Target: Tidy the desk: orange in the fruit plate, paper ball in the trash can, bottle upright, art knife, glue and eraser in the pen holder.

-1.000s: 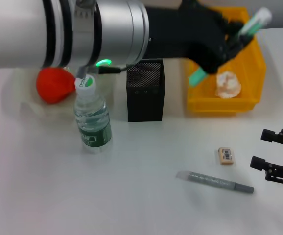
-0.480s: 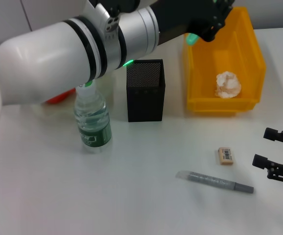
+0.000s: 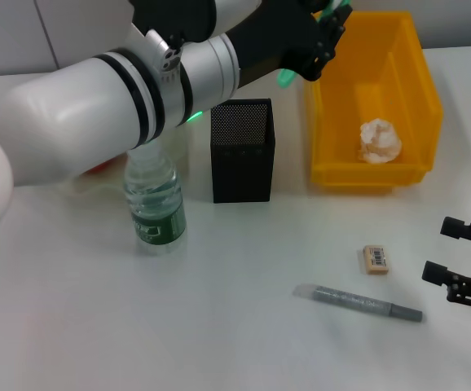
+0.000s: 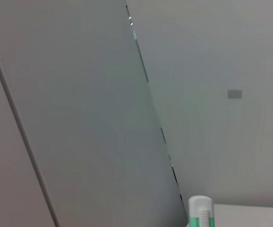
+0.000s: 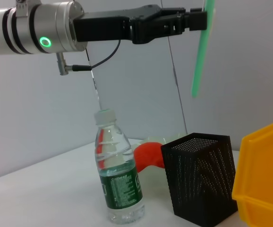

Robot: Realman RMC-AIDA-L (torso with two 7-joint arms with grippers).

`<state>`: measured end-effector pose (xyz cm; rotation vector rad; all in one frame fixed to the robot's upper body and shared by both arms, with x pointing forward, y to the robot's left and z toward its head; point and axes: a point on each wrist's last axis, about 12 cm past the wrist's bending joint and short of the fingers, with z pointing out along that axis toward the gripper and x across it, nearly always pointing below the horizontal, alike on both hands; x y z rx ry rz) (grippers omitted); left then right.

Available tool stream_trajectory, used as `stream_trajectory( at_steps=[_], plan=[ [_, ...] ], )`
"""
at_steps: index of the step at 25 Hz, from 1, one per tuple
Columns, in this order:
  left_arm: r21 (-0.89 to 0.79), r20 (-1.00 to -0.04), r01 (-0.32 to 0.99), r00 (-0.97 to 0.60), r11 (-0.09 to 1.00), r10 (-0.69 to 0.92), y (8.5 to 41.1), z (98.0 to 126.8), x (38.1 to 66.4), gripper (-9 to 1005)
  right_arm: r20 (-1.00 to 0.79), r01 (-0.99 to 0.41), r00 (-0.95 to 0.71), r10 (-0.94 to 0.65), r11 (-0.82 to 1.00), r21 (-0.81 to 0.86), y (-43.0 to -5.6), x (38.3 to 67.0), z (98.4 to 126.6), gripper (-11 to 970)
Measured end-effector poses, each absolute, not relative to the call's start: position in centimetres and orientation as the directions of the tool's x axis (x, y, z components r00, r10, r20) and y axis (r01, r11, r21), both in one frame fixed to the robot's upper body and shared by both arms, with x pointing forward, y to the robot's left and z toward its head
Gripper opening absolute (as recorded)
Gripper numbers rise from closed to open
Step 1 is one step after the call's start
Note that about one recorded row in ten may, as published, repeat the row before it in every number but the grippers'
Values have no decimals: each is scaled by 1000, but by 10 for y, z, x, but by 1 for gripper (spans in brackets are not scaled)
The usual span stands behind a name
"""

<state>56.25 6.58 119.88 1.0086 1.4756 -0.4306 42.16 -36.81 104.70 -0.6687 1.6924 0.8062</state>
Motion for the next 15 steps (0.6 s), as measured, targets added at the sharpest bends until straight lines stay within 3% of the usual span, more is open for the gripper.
stream_trajectory(
  at_steps=[15],
  plan=[
    [282,-934,769,82,574,349,76,1190,570,188,-966,-773,-257,-35,608,184,-368,420,1046,826]
  ],
)
